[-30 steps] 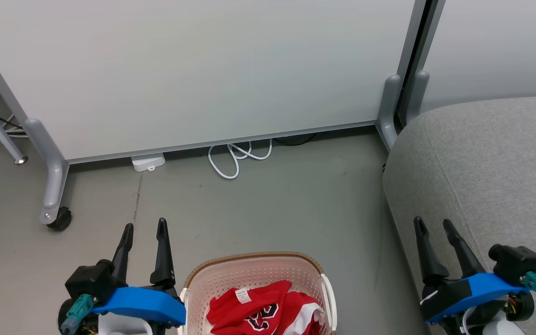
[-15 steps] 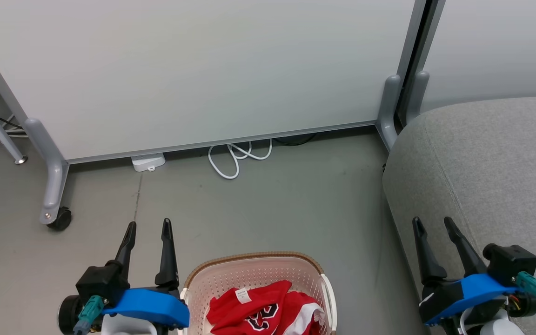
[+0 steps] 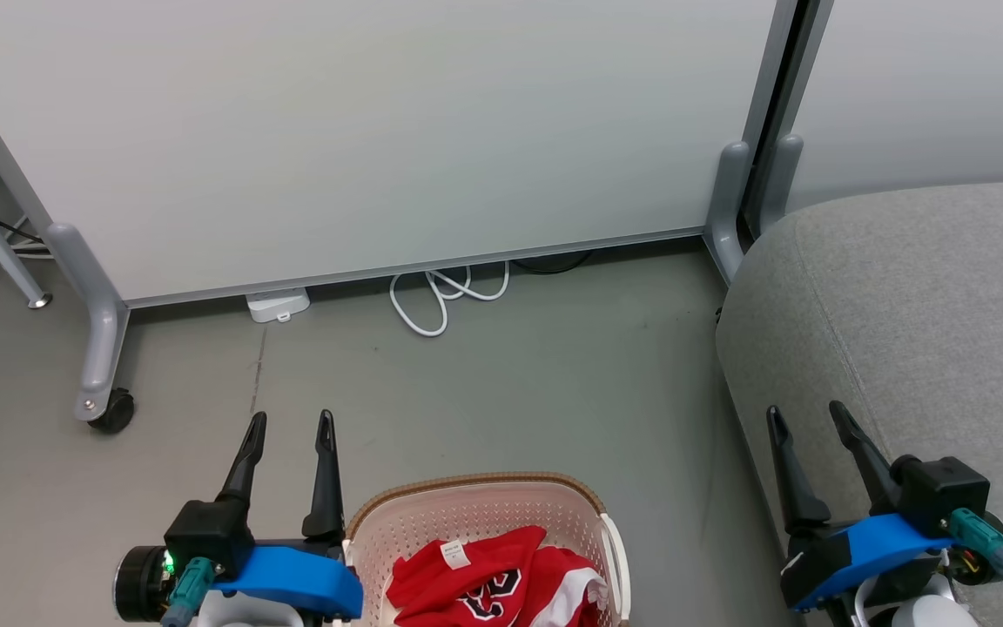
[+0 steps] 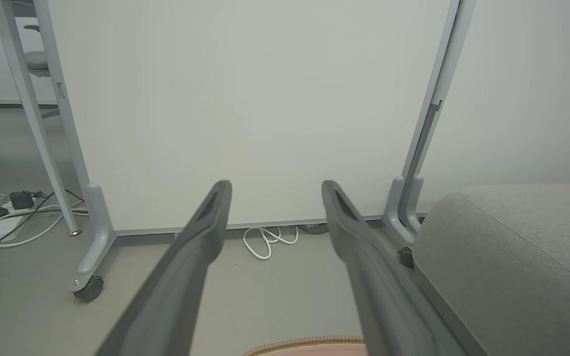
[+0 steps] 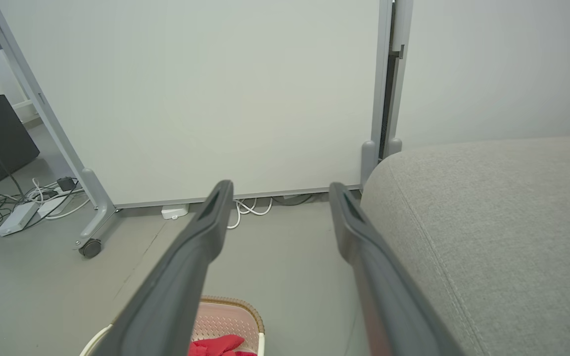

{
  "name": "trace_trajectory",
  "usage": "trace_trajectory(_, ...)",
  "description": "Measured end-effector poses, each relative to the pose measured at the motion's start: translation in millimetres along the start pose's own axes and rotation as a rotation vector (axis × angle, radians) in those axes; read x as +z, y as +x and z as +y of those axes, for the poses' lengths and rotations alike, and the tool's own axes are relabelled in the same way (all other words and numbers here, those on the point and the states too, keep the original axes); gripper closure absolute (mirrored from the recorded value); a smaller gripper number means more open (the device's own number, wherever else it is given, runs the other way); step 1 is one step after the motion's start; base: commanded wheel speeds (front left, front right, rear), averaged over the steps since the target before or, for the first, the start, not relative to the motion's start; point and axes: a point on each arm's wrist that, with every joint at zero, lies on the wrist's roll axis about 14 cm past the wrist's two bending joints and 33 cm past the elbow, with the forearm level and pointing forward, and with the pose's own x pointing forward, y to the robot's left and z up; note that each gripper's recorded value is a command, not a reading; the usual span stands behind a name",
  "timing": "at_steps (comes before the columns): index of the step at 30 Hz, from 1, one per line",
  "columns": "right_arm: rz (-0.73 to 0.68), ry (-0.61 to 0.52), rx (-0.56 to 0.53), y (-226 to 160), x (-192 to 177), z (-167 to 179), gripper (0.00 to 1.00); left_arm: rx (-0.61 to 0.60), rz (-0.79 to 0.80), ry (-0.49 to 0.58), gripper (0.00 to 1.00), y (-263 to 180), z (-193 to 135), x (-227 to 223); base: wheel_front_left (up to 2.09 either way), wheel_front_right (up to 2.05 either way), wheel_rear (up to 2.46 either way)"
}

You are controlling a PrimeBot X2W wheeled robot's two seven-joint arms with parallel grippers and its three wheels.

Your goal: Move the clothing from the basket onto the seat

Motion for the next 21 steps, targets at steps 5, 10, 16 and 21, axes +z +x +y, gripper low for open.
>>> trace_trajectory(5,0.003,-0.016,0.004,0.3,-0.9,0.9,0.00,-0.003,0.000,0.015,0.00,0.2,-0.6,-0.4,0.00,0.00,0.00)
trace_trajectory(10,0.004,-0.016,0.004,0.5,-1.3,0.8,0.00,-0.001,0.001,0.016,0.00,0.1,-0.2,-0.9,0.00,0.00,0.00)
trace_trajectory(16,0.007,-0.012,0.005,1.1,-2.5,1.1,0.00,0.001,0.006,0.015,0.00,0.6,0.4,-2.6,0.00,0.00,0.00)
trace_trajectory(21,0.000,-0.015,0.012,10.1,-0.1,2.5,0.00,-0.004,0.035,0.013,0.00,6.5,-0.5,-12.6,0.00,0.00,0.00)
